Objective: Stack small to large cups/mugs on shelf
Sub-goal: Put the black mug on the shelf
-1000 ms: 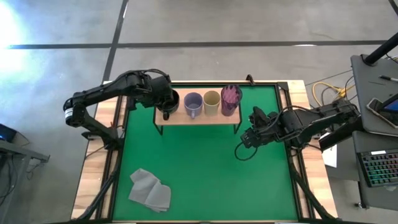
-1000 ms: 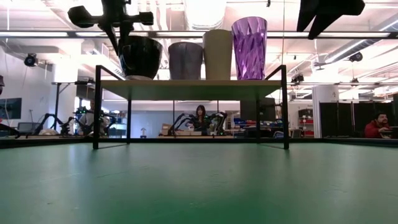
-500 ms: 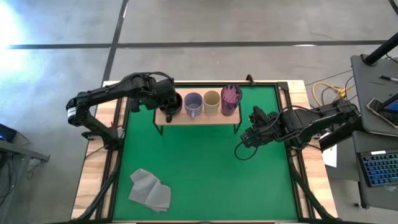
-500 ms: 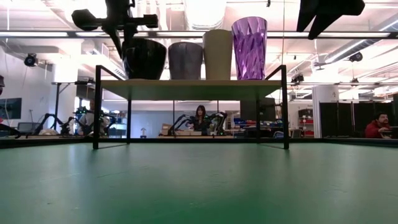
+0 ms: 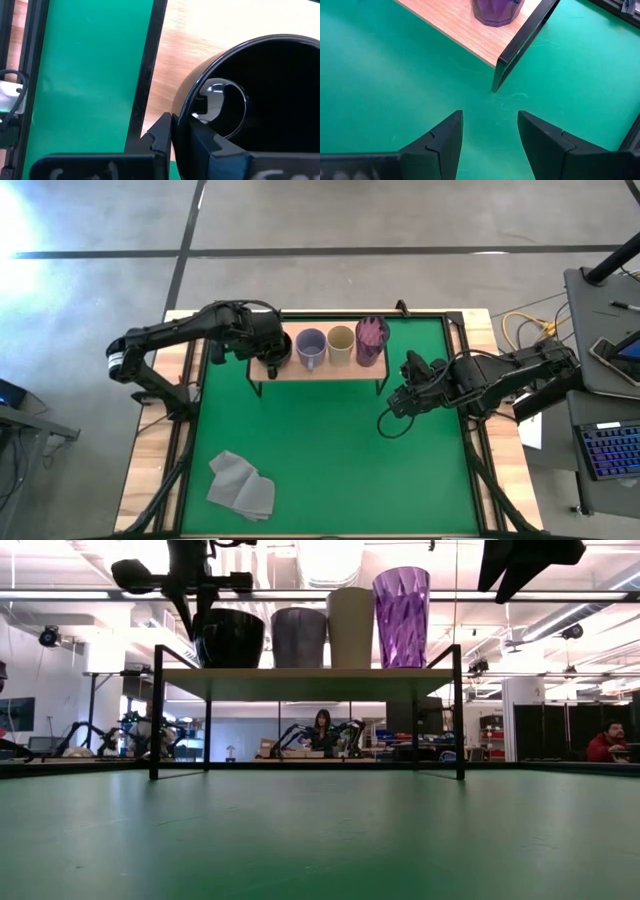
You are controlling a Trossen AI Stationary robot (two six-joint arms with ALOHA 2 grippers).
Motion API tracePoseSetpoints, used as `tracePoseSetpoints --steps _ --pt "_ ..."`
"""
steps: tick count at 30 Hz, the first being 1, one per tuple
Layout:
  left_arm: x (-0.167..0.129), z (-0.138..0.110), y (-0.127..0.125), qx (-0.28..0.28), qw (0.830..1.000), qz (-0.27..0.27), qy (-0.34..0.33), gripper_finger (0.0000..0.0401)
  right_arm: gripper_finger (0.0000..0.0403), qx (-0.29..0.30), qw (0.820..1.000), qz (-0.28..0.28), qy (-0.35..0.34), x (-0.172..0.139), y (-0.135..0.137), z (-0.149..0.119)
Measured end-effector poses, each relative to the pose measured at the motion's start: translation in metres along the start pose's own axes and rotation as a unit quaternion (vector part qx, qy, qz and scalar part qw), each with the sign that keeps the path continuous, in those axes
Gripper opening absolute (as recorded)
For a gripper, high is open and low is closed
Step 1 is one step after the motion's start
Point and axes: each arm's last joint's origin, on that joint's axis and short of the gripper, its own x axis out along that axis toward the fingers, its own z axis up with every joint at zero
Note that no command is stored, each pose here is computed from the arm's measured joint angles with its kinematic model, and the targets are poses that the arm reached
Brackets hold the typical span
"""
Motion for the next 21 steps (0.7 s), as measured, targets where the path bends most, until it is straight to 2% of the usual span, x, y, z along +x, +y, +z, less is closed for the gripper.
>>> tracePoseSetpoints --steps 16,21 --pt "-0.0018 -0.0044 0.0013 0.023 1.0 -0.01 -0.01 0.0019 0.0183 -0.014 1.0 -0.001 0.001 0.0 -0.0003 -0.0001" --pt "-0.0042 -0.0055 0.0001 0.028 0.999 -0.019 -0.019 0.0042 0.0183 -0.014 1.0 -0.001 0.002 0.0 -0.0002 -0.0002"
